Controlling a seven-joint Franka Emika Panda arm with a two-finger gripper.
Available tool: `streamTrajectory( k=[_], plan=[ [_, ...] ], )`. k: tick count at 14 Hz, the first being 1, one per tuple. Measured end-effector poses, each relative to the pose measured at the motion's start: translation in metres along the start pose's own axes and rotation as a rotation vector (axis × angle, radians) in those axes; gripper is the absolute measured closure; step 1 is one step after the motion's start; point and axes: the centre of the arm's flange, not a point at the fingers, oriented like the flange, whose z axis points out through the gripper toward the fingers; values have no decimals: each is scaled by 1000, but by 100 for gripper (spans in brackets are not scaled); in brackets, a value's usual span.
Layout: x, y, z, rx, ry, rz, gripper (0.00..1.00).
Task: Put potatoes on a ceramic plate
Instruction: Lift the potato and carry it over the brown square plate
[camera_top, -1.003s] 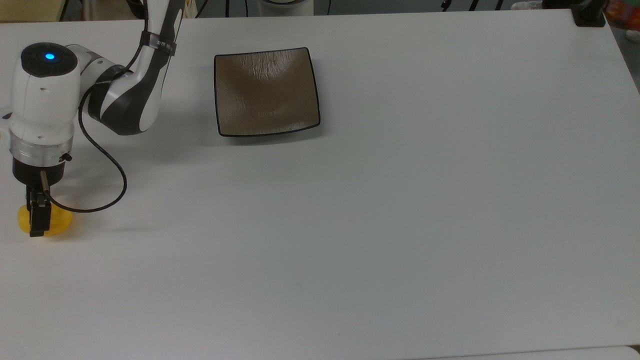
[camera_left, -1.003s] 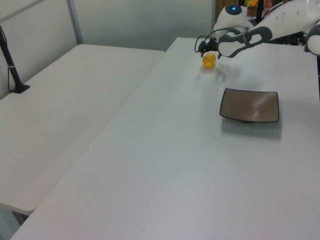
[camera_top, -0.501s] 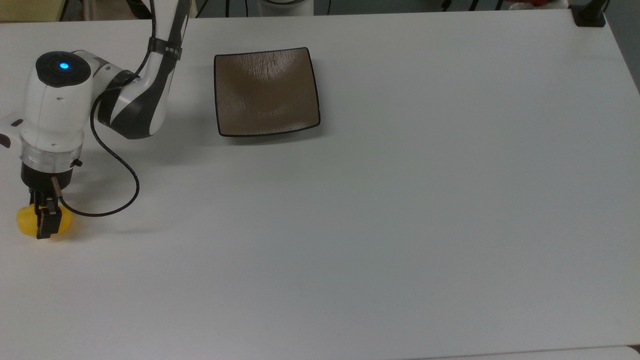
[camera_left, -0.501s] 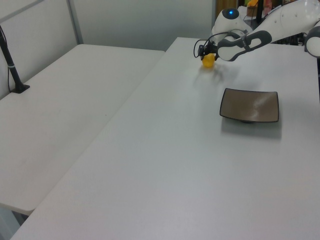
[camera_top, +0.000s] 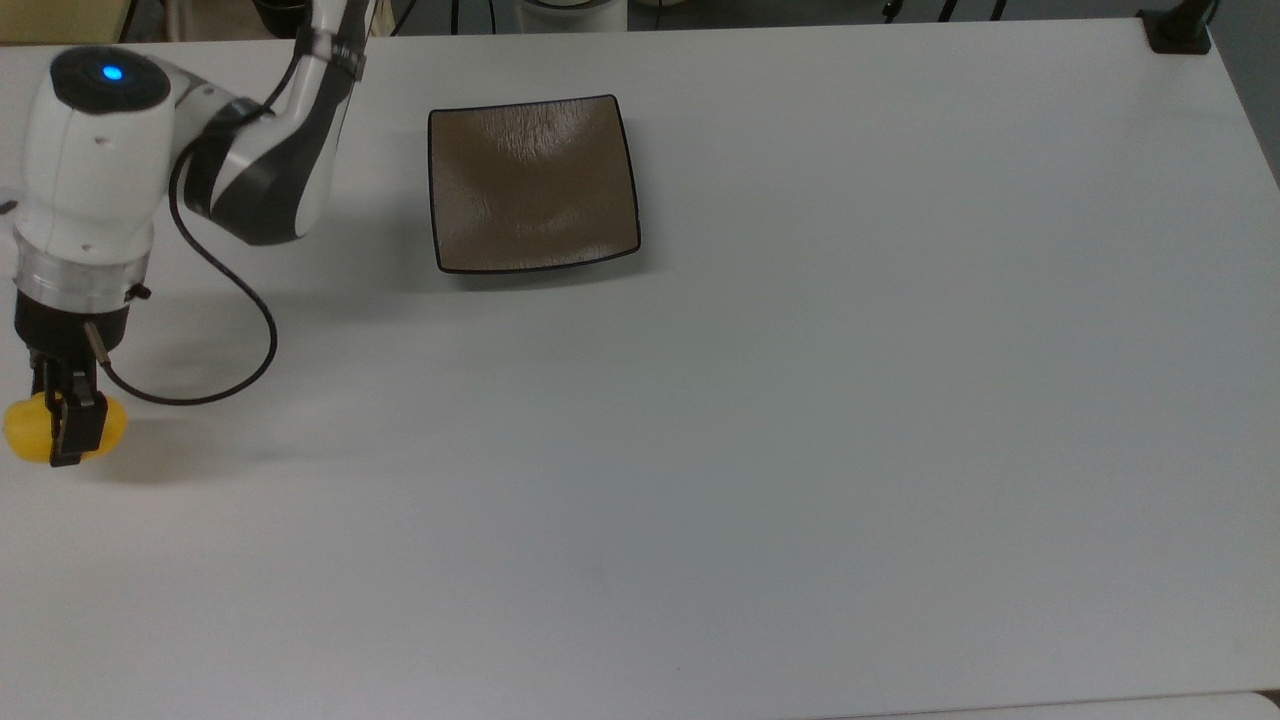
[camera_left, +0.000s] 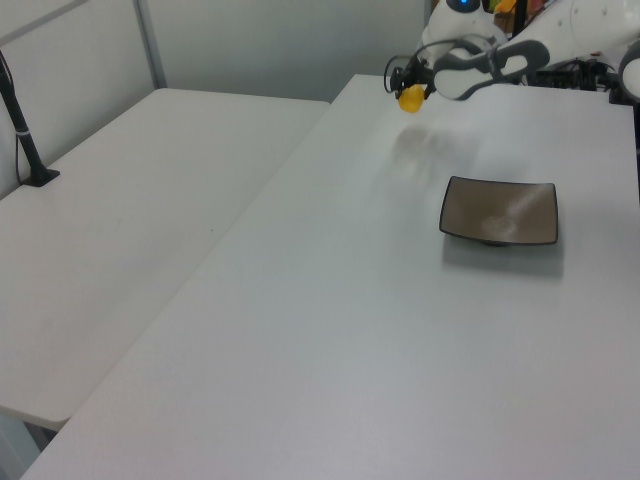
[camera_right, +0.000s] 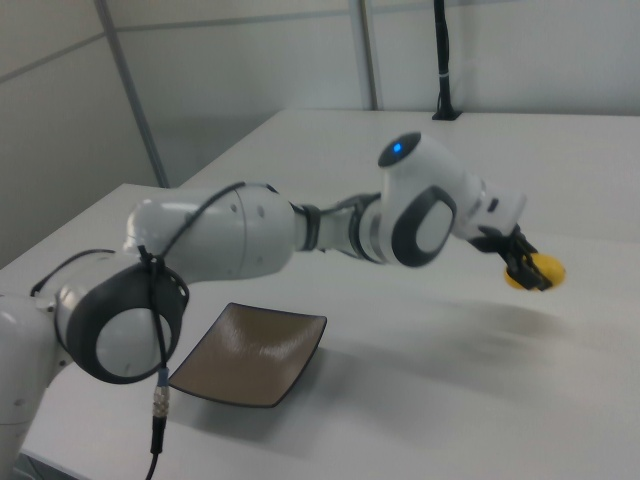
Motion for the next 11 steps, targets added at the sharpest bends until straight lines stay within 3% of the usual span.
streamTrajectory(
  k=[6, 8, 11],
  plan=[
    [19, -36, -139, 52, -121, -77, 25],
    [8, -46, -187, 64, -186, -140, 25],
    [-40, -66, -267, 102, -332, -322, 25]
  ],
)
